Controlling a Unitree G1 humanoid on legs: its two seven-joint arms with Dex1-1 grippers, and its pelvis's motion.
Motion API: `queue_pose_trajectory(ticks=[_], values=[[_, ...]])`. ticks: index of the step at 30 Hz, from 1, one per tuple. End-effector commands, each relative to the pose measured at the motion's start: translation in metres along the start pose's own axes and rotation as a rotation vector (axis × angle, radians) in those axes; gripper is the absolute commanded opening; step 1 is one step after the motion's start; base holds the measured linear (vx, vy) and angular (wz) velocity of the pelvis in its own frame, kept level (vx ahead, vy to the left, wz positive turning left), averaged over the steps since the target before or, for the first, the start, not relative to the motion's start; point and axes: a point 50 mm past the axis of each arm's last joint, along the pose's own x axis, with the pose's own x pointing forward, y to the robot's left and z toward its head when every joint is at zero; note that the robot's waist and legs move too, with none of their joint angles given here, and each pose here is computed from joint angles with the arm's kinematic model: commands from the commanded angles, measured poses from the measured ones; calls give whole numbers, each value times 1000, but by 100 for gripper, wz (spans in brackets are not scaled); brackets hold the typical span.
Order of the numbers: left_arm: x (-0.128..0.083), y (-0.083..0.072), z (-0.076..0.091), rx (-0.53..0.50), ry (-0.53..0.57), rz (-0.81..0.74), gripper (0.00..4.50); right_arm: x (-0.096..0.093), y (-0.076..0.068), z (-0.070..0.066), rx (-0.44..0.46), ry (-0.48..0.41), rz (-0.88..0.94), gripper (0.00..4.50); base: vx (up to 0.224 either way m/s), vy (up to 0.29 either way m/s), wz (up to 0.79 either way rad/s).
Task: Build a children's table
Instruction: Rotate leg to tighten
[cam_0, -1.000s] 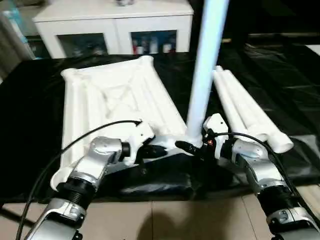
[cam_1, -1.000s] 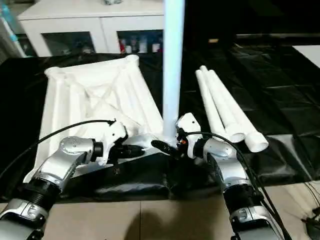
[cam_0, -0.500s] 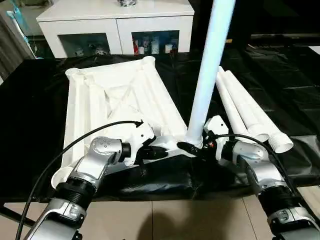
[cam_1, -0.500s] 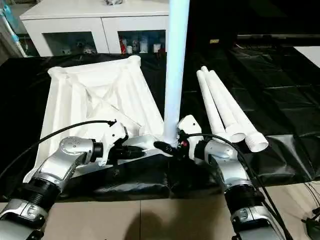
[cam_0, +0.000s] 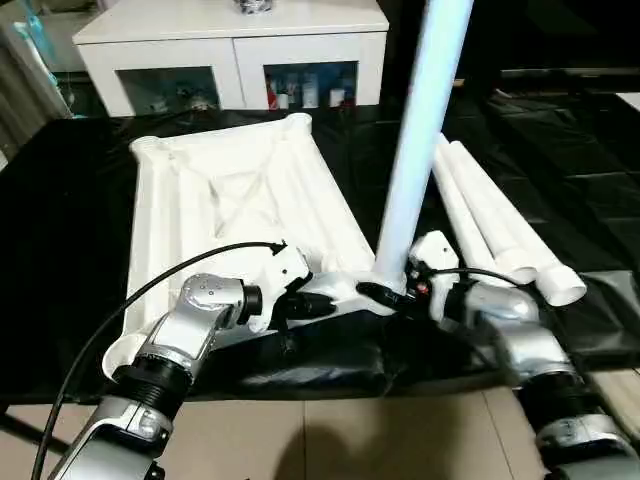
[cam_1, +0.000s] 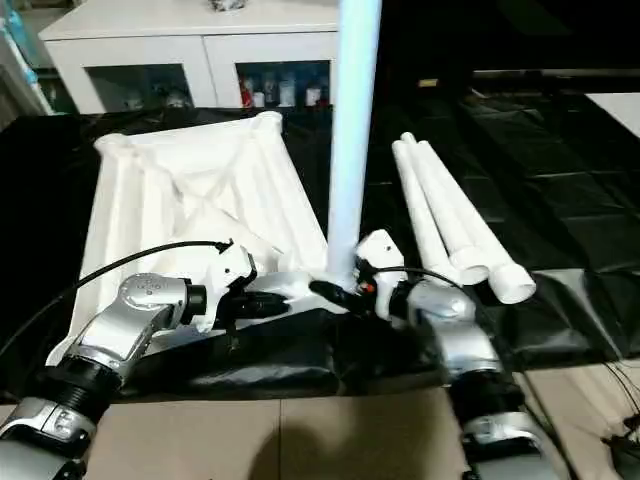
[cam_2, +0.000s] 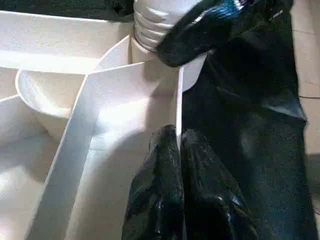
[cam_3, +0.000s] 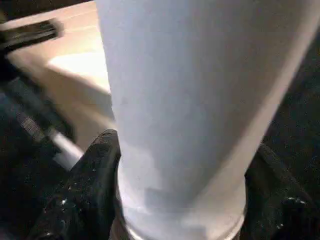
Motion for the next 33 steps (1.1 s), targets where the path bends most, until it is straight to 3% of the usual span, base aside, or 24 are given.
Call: queue_pose_trajectory(ticks=[1, 5, 7, 11, 14, 19, 20, 23, 31, 33], values=[[14, -2, -3, -25, 42, 38, 0, 12, 0, -3, 55, 23, -126, 274, 0, 0, 0], [30, 1, -1, -71, 71, 146, 0, 29, 7, -5, 152, 31, -259, 273, 0, 0, 0], [47, 7, 4, -140, 102, 328, 0, 46, 13, -7, 234, 70, -389, 273, 0, 0, 0], [55, 9, 7, -166, 112, 407, 0, 53, 13, -7, 292, 97, -496, 273, 0, 0, 0], [67, 8, 15, -188, 98, 454, 0, 68, 19, 1, 342, 88, -561, 273, 0, 0, 0], [70, 7, 19, -178, 81, 443, 0, 77, 27, 8, 329, 72, -515, 273, 0, 0, 0], [70, 7, 20, -173, 80, 437, 0, 78, 28, 9, 320, 72, -512, 308, 0, 0, 0], [69, 7, 19, -170, 76, 425, 0, 78, 28, 10, 317, 60, -505, 343, 0, 0, 0], [56, 6, 12, -98, 50, 320, 0, 65, 11, 16, 202, 8, -505, 405, 0, 0, 0], [45, 6, 7, -73, 33, 281, 0, 55, 2, 17, 138, -16, -490, 431, 0, 0, 0]])
